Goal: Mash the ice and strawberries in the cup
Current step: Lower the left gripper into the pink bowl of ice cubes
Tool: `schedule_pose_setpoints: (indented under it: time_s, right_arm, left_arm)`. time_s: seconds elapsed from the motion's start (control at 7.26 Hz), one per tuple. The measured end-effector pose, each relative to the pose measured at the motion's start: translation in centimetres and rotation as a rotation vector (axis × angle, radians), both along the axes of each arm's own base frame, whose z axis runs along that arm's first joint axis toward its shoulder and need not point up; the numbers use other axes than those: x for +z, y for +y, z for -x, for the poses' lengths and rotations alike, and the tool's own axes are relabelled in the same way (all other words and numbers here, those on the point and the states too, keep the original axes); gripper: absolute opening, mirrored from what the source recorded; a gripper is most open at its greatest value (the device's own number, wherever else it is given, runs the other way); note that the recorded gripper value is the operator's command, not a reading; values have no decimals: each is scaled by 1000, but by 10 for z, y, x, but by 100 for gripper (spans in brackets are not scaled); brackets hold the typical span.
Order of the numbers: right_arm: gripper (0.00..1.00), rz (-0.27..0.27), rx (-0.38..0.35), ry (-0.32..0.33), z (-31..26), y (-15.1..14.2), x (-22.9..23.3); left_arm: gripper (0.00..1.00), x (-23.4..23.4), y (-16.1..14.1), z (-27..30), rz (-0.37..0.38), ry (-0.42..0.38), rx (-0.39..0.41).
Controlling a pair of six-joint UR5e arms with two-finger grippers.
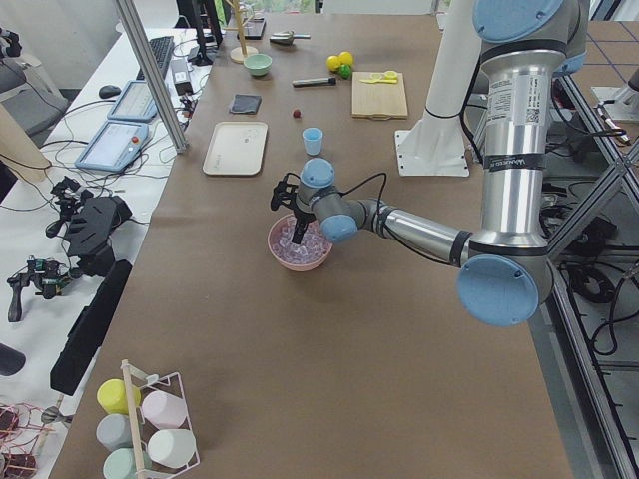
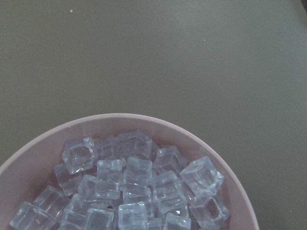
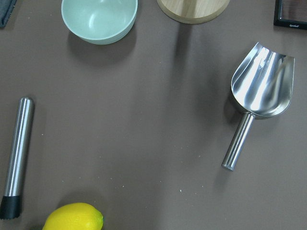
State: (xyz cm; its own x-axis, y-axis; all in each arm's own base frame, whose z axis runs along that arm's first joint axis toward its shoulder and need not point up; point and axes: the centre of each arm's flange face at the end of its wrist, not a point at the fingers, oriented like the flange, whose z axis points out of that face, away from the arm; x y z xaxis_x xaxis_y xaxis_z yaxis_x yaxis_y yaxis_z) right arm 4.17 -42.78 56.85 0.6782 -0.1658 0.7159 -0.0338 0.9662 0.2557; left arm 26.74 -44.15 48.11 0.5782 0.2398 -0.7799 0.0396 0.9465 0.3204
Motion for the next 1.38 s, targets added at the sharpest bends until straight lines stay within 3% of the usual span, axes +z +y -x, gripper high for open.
schedule_pose_setpoints:
  time_s: [1.38]
  right_arm:
    - [100,-1,0,1,0,0,0]
  left_arm:
    - [94,7,-3,-9,-5,-16,7]
